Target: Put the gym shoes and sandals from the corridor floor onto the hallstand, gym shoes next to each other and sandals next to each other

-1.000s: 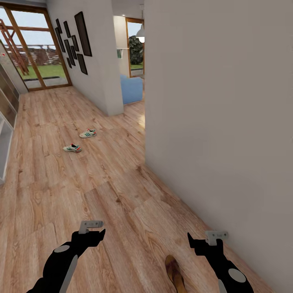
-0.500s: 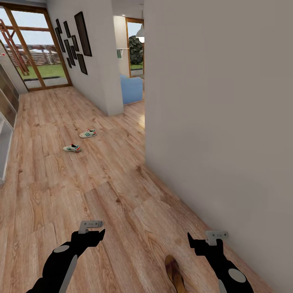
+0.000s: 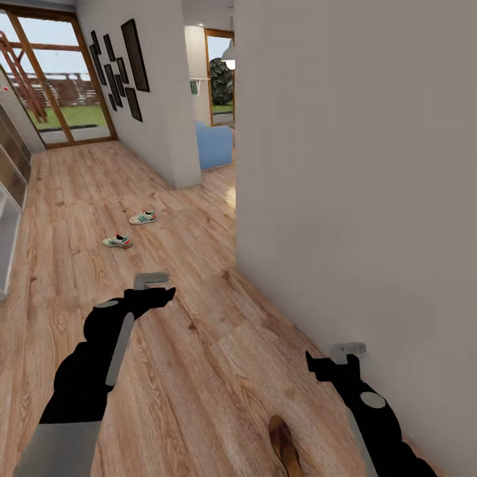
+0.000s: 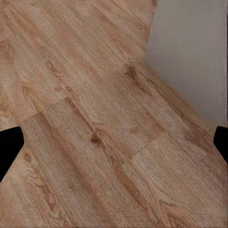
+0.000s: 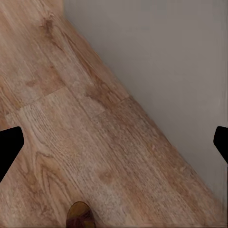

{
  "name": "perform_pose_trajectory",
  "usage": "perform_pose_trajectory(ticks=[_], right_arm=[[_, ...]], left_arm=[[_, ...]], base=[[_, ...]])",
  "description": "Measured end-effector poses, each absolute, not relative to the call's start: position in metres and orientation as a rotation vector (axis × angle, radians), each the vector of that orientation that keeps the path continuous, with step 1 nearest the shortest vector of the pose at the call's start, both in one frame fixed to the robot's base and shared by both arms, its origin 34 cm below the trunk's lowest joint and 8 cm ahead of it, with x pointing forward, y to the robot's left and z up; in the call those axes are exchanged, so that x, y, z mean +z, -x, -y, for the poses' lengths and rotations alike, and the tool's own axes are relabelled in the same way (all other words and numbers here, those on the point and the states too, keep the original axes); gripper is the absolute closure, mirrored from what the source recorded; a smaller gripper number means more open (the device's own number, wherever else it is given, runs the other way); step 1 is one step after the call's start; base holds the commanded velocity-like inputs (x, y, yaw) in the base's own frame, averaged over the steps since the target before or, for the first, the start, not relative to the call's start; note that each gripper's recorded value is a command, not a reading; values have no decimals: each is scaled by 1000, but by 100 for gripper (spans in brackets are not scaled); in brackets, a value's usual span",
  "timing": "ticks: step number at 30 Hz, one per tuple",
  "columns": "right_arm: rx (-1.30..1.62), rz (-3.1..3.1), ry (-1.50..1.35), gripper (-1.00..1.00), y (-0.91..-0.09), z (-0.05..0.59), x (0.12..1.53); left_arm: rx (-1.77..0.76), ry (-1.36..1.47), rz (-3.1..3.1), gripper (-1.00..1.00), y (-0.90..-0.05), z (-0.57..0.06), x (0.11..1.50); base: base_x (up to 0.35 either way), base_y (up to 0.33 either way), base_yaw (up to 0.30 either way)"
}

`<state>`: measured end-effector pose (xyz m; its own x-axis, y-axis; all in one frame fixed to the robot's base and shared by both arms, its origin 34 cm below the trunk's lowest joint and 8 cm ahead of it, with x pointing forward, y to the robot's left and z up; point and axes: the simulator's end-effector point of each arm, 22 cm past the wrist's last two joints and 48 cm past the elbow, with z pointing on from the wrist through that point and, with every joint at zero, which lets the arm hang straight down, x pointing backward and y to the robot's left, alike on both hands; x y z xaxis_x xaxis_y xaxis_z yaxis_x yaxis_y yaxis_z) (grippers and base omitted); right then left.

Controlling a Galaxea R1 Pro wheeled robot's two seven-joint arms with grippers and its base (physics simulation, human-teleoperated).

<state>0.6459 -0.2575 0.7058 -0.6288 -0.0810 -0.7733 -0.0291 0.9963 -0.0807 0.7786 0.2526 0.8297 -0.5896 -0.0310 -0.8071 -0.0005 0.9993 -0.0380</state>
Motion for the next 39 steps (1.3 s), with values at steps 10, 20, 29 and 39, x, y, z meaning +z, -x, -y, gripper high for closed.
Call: perform_pose_trajectory(ticks=[10,20,29,39], right_arm=[[-66,-2297,77,-100,-653,256,706],[-63,-2301,76,-100,-651,255,695],[-67,-2335,75,-100,-644,256,664],[-66,-2516,86,-100,-598,257,570]], left_arm=[[-33,21,-2168,-100,-795,-255,854],[-33,15,-2171,-100,-795,-253,843],[-35,17,-2194,-100,-793,-253,818],[-36,18,-2229,-100,-792,-253,791]], base=[[0,0,0],[0,0,1],[0,0,60],[0,0,110]])
